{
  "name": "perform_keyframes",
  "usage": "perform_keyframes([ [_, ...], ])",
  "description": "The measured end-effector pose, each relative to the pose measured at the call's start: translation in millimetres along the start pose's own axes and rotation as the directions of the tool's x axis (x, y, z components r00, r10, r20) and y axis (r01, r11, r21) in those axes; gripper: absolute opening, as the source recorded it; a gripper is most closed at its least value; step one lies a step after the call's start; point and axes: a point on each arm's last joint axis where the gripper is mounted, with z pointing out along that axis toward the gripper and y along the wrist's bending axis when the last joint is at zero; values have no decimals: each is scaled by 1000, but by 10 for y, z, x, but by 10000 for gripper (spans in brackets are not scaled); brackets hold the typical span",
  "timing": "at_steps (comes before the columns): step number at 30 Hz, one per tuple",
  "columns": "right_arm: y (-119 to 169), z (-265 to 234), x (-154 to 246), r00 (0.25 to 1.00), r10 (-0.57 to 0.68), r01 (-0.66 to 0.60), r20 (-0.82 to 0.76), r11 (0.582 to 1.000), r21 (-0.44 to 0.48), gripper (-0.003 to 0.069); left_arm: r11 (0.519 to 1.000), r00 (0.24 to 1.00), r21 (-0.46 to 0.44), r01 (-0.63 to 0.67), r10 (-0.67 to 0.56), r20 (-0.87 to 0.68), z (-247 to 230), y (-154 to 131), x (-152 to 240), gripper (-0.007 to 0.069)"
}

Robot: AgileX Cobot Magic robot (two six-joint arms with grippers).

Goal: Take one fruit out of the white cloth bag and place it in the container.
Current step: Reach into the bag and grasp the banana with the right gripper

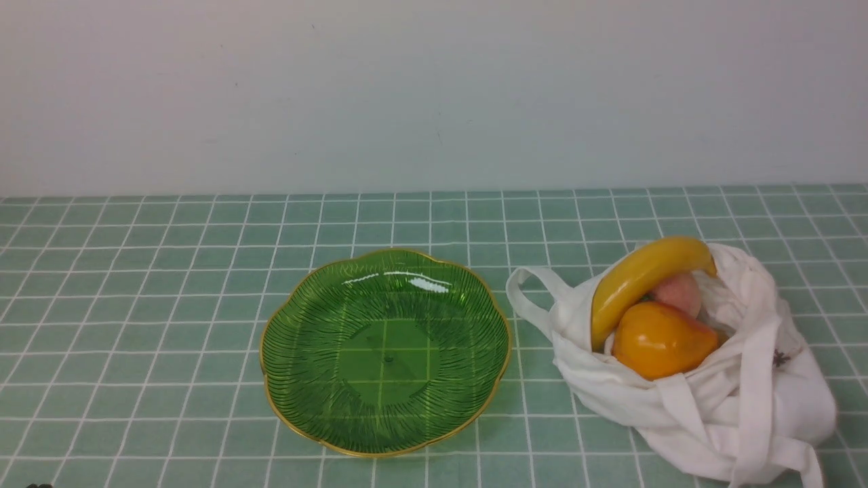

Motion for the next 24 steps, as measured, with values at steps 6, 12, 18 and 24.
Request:
perform_keyframes([
  [6,0,0,0,1000,0,0,0,1000,0,-12,1000,1000,0,0,0,0,0,0,0,-8],
  [12,0,0,0,1000,0,0,0,1000,0,-12,1000,1000,0,0,0,0,0,0,0,-8],
  [18,28,3,-77,967,234,-229,100,972,-55,-12,1000,1000,0,0,0,0,0,0,0,-8],
  [24,1,-24,-219,783,583,-562,216,812,-156,-12,1000,1000,0,1,-1,0,0,0,0,-8],
])
